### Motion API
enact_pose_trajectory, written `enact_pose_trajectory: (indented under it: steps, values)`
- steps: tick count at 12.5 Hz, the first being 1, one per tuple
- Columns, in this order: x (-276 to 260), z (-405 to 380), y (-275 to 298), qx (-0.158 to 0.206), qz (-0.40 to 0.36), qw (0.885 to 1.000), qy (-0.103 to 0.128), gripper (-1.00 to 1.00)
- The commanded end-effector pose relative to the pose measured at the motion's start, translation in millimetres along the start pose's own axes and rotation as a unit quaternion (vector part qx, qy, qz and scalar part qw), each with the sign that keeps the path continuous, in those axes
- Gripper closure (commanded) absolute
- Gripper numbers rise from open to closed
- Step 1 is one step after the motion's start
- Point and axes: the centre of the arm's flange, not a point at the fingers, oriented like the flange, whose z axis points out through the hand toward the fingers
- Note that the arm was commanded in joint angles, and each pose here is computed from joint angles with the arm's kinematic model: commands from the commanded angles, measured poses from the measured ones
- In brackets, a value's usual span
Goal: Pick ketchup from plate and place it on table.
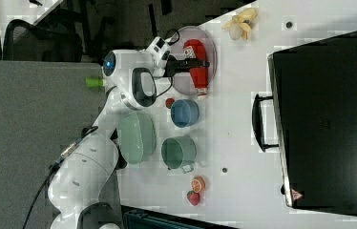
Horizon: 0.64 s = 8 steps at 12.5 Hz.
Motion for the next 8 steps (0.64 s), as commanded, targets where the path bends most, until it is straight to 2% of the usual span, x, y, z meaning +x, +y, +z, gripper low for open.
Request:
enact_pose_trajectory:
  steps: [1, 2, 5, 8]
  values:
    - [10, -5, -6, 0.004, -0.017, 1.000, 0.023, -0.43]
    - [10, -6, -7, 0.004, -0.018, 1.000, 0.024, -0.25]
    - [21, -28, -12, 0.008, -0.019, 0.999, 0.044, -0.25]
    - [32, -80, -11, 0.014, -0.005, 0.997, 0.075, -0.25]
